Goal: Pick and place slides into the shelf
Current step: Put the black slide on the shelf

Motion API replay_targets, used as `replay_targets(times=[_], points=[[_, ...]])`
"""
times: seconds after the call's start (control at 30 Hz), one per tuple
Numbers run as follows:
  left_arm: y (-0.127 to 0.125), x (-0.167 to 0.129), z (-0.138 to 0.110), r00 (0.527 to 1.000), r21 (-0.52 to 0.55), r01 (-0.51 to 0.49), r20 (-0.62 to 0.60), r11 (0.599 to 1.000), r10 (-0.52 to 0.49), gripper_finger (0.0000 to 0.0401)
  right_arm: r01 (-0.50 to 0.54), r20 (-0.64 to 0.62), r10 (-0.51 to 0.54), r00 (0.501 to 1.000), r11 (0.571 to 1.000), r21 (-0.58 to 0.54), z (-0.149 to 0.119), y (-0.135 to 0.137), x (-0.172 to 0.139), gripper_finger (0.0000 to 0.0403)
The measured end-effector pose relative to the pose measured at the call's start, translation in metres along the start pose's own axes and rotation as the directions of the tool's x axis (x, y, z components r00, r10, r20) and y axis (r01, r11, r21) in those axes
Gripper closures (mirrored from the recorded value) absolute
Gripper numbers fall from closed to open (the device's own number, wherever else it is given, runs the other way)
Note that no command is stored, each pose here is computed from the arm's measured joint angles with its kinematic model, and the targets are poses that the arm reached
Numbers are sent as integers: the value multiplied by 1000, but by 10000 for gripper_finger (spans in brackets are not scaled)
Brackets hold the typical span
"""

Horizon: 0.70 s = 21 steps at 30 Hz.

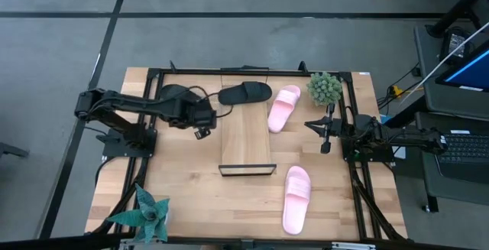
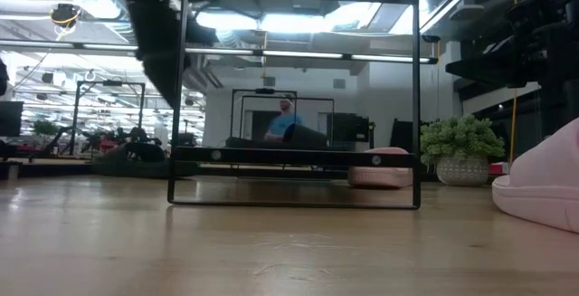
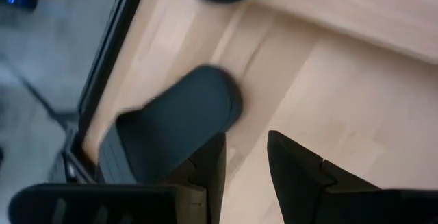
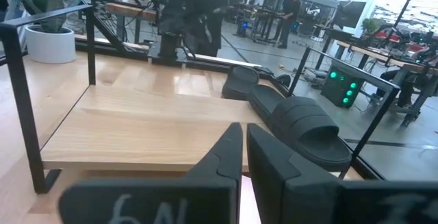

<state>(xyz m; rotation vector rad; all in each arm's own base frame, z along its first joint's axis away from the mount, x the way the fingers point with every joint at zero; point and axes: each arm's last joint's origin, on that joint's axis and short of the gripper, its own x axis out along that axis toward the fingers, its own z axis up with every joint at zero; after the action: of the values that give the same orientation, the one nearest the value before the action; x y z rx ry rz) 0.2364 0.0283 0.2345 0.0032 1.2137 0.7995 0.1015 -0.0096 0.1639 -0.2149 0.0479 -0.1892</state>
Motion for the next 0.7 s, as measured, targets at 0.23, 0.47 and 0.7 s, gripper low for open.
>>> replay_targets(times=[0.23, 0.47, 0.7], points=[[0, 3, -26, 993, -261, -91, 53, 961, 108, 301, 0, 0, 0, 1000, 1000, -1, 0, 0, 0, 377], [-3, 14, -44, 980, -510, -127, 67, 851, 186, 301, 0, 0, 0, 1000, 1000, -2, 0, 0, 0, 377], [-4, 29, -62, 976, -664, -148, 20, 733, 215, 301, 1, 0, -1, 1000, 1000, -4, 0, 0, 0, 377]])
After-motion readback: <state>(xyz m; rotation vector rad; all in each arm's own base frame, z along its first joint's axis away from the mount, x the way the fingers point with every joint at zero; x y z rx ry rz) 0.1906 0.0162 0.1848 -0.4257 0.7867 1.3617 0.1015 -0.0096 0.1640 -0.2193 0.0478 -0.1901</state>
